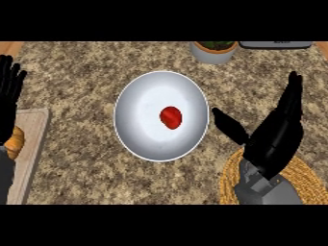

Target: Pick the tomato from the placemat and place it in the bowl

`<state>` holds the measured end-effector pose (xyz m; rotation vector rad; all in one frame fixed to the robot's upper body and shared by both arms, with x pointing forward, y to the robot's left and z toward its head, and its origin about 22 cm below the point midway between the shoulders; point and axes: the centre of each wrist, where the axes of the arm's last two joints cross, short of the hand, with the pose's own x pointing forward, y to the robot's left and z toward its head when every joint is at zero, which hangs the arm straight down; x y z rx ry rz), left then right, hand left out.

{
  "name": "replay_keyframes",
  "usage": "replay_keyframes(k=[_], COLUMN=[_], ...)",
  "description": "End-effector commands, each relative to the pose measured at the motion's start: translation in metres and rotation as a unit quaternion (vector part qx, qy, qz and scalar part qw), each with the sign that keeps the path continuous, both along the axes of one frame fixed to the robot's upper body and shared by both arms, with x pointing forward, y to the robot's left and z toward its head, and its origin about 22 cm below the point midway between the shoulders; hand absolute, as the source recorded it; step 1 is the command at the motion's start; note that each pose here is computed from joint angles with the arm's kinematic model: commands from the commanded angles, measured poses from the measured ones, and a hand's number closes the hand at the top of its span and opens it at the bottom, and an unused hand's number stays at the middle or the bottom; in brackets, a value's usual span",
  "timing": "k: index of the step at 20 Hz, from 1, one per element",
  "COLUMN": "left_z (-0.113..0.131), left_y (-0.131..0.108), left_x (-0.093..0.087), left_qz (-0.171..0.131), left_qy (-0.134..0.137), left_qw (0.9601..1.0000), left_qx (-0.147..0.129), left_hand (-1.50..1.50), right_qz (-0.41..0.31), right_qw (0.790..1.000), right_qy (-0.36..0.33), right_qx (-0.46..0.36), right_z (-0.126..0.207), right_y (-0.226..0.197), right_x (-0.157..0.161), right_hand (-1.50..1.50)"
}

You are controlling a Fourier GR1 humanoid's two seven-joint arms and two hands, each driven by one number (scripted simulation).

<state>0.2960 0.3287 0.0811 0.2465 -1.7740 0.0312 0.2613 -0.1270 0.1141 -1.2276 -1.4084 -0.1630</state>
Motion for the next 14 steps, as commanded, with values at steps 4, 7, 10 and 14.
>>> replay_keyframes(k=[4, 7, 10, 14], left_z=[-0.011, -0.011, -0.005, -0.007], left_y=[0.003, 0.01, 0.013, 0.005], left_x=[-0.014, -0.006, -0.013, -0.009], left_qz=[0.017, 0.013, 0.016, 0.015], left_qy=[0.005, 0.0, -0.005, 0.0], left_qw=[0.9998, 0.9999, 0.9999, 0.9999], left_qx=[-0.006, -0.006, 0.005, -0.002], left_hand=[0.0, 0.0, 0.0, 0.0], right_qz=[-0.08, -0.086, -0.094, -0.091], right_qw=[0.986, 0.983, 0.981, 0.98], right_qy=[-0.053, -0.087, -0.088, -0.092], right_qx=[0.133, 0.137, 0.144, 0.15], right_z=[0.001, 0.008, 0.005, 0.0], right_y=[-0.025, -0.034, -0.04, -0.05], right_x=[-0.069, -0.097, -0.135, -0.175], right_hand=[-1.5, -1.5, -1.5, -1.5])
